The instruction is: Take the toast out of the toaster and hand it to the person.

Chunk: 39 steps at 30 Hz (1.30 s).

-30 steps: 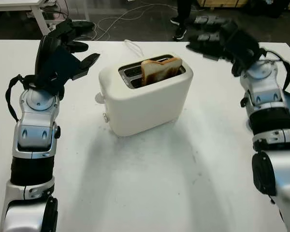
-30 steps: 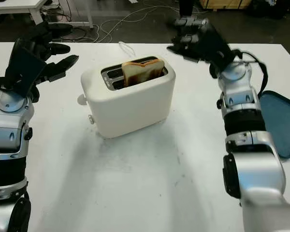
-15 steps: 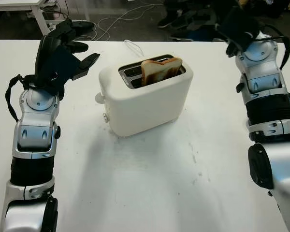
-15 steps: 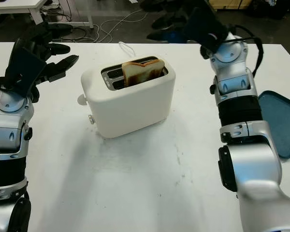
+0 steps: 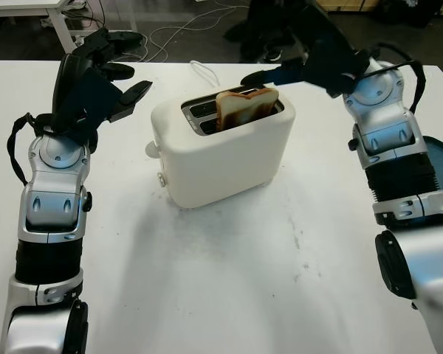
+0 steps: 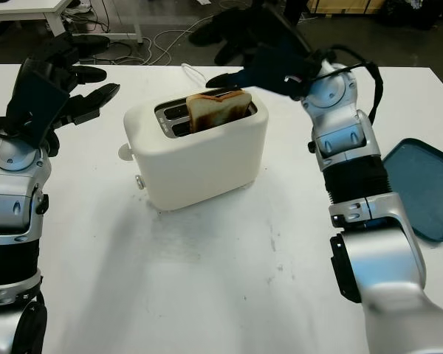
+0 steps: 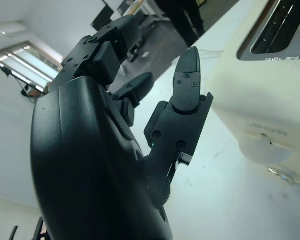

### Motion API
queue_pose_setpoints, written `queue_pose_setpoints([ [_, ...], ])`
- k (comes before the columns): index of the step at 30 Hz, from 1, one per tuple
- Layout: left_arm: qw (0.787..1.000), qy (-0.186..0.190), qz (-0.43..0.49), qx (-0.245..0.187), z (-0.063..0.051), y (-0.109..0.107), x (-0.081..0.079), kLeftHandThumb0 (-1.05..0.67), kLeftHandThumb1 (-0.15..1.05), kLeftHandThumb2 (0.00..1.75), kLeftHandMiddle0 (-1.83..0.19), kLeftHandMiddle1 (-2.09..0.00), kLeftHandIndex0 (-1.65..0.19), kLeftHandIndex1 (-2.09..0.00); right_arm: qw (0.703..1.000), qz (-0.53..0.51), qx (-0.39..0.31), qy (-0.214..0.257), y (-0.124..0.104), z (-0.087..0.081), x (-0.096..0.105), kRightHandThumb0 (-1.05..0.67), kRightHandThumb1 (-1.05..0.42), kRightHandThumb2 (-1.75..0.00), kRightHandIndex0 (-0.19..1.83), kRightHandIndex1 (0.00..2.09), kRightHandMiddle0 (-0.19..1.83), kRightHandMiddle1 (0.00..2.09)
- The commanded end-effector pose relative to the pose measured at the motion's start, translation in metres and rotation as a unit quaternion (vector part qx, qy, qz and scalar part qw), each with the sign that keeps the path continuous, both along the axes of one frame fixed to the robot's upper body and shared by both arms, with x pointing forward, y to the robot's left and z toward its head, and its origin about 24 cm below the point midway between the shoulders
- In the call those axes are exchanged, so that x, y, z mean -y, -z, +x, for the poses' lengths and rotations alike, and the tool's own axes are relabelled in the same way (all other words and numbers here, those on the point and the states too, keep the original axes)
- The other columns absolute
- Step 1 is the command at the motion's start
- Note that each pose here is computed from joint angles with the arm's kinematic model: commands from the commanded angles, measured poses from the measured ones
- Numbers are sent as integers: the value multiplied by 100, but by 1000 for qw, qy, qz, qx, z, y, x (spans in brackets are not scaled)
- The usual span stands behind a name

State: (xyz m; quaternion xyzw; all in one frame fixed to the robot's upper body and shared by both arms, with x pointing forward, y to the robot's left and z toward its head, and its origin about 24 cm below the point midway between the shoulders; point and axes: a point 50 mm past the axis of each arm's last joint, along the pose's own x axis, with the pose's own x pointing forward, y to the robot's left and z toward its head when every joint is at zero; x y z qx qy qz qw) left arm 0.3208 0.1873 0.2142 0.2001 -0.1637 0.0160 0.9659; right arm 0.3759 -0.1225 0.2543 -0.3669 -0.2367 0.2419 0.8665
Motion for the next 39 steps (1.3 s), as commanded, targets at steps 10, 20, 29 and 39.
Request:
queue_pose_setpoints([
  [10,1000,-5,10,7,0,1,-2,-26,74,39,-29,-95,-42,-55,989,-124,80,8,3,-6,-2,-51,-64,0,64,72,87,6],
  [20,1000,-2,1,2,-1,1,-1,-24,73,40,-26,-93,-40,-54,982,-171,80,12,15,-4,-3,-44,-62,0,63,69,87,5],
  [29,1000,-3,0,6,-1,2,-1,-25,73,41,-26,-93,-41,-54,973,-212,89,5,26,-3,-8,-42,-63,0,72,72,92,6],
  [39,1000,-1,-6,4,-2,3,-1,-23,73,42,-25,-94,-40,-54,969,-235,73,-1,33,-3,-10,-35,-66,-1,76,75,100,8],
])
